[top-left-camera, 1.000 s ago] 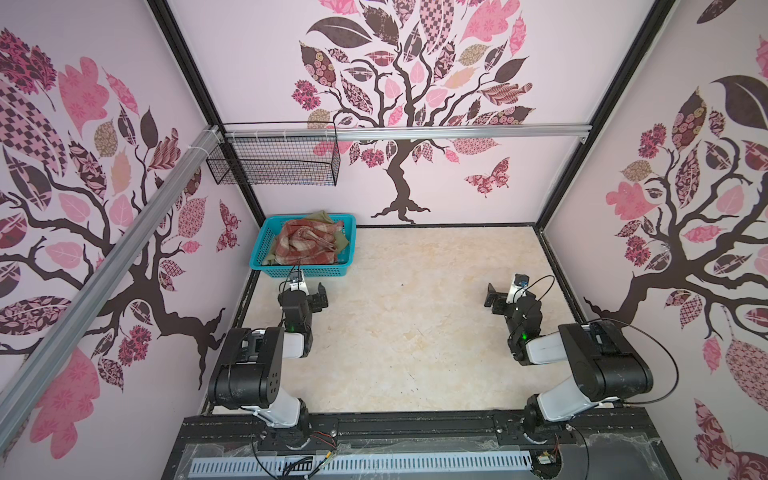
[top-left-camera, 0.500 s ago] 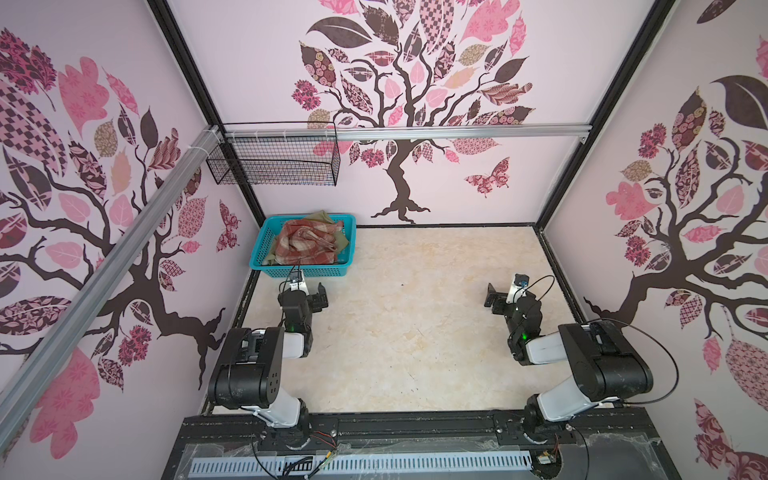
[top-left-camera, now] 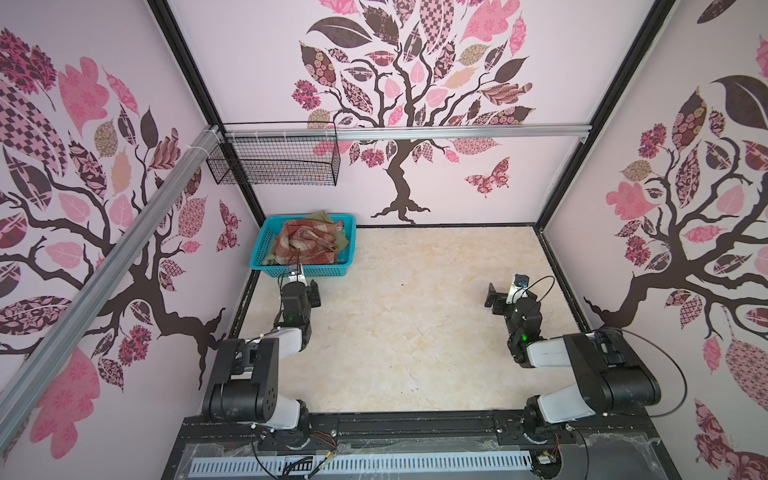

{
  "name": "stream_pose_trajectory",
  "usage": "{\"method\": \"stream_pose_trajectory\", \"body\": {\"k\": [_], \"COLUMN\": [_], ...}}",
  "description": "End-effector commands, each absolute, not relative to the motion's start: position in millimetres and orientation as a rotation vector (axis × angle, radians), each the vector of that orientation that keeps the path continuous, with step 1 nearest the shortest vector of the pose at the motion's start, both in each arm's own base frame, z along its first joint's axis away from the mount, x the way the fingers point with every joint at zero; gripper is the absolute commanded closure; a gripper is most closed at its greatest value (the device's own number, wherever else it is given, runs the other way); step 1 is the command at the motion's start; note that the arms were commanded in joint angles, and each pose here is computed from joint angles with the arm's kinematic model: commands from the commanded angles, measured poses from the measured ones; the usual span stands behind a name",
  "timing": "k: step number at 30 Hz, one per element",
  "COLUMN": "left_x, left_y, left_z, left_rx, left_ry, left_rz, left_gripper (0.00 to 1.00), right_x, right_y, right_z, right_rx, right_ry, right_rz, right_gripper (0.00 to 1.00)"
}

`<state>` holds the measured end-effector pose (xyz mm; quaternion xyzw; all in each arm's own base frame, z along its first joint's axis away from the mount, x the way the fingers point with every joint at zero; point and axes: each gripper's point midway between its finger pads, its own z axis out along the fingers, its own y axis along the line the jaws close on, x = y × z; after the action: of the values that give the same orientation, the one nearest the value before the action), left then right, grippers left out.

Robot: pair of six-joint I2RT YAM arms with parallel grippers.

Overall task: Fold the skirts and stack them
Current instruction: 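Reach the left gripper into the teal basket and grasp the plaid skirt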

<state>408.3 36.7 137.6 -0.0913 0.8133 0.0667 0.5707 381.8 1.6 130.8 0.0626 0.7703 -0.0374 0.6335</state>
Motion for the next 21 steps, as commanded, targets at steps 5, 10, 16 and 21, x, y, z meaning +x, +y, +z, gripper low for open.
{"method": "stream_pose_trajectory", "body": {"k": [5, 10, 16, 21], "left_x": [410, 436, 477, 502], "left_y": [53, 87, 86, 73], "left_z": [199, 223, 239, 231], "left_rx": [-0.461, -0.658, -0.619, -0.542], "left_ry": [1.887, 1.894, 1.953, 2.007], "left_rz": [0.095, -0.087, -0.146, -0.233], "left_gripper": [0.47, 0.41, 0.36, 0.30], "right_x": [398, 402, 411, 414], "right_y": [27, 49, 69, 85], "right_z": [193, 182, 181, 184], "right_rx": [0.168, 0.159, 0.149, 0.116], "right_ry": [1.733, 1.800, 1.828, 1.837], "right_rz": [0.092, 0.245, 0.365, 0.423], "right_gripper": [0.00, 0.03, 0.03, 0.03]}}
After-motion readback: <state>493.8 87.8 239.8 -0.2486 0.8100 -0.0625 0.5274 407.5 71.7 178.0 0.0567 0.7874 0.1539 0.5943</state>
